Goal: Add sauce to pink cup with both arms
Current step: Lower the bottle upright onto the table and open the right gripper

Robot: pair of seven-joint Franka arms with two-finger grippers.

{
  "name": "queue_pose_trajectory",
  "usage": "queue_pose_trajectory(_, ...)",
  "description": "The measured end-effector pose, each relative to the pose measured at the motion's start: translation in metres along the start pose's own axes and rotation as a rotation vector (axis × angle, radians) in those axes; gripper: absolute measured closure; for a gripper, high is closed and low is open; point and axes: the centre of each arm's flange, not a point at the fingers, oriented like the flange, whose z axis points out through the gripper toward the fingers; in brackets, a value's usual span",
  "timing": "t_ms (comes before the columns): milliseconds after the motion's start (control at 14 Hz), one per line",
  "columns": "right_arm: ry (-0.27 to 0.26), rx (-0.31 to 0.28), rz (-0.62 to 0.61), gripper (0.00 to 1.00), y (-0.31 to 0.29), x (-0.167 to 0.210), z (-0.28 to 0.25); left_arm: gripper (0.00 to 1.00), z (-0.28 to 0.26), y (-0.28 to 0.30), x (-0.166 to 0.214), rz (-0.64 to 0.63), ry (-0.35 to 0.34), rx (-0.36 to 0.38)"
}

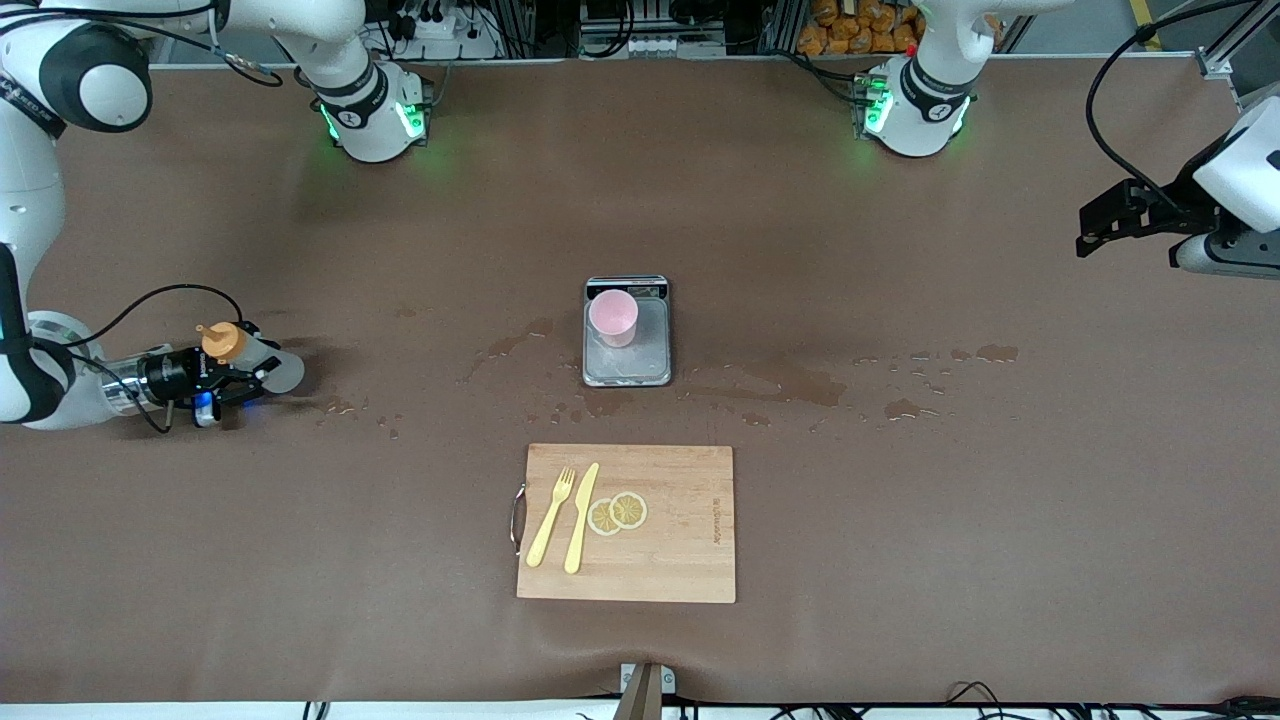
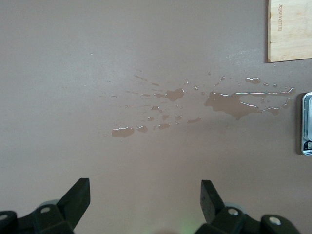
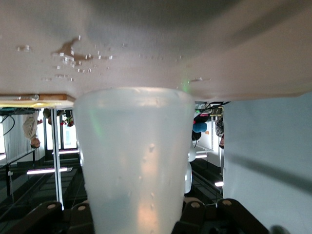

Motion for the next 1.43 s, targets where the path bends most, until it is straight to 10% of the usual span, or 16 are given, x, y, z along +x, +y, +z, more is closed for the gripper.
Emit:
queue_pose_trajectory(573, 0.017, -0.013, 0.020, 0.69, 0.002, 0.014, 0.005, 0.00, 0.000, -0.001, 0.000, -0.001, 0.000, 0.000)
queue_pose_trajectory(1075, 0.050, -0.045, 0.016, 0.00, -0.001, 0.010, 0.001, 0.00, 0.000, -0.001, 0.000, -0.002, 0.000, 0.000)
queue_pose_trajectory(1433, 0.185, -0.099, -0.030, 0.00, -0.015, -0.025, -0.032, 0.00, 0.000, -0.001, 0.000, -0.002, 0.000, 0.000)
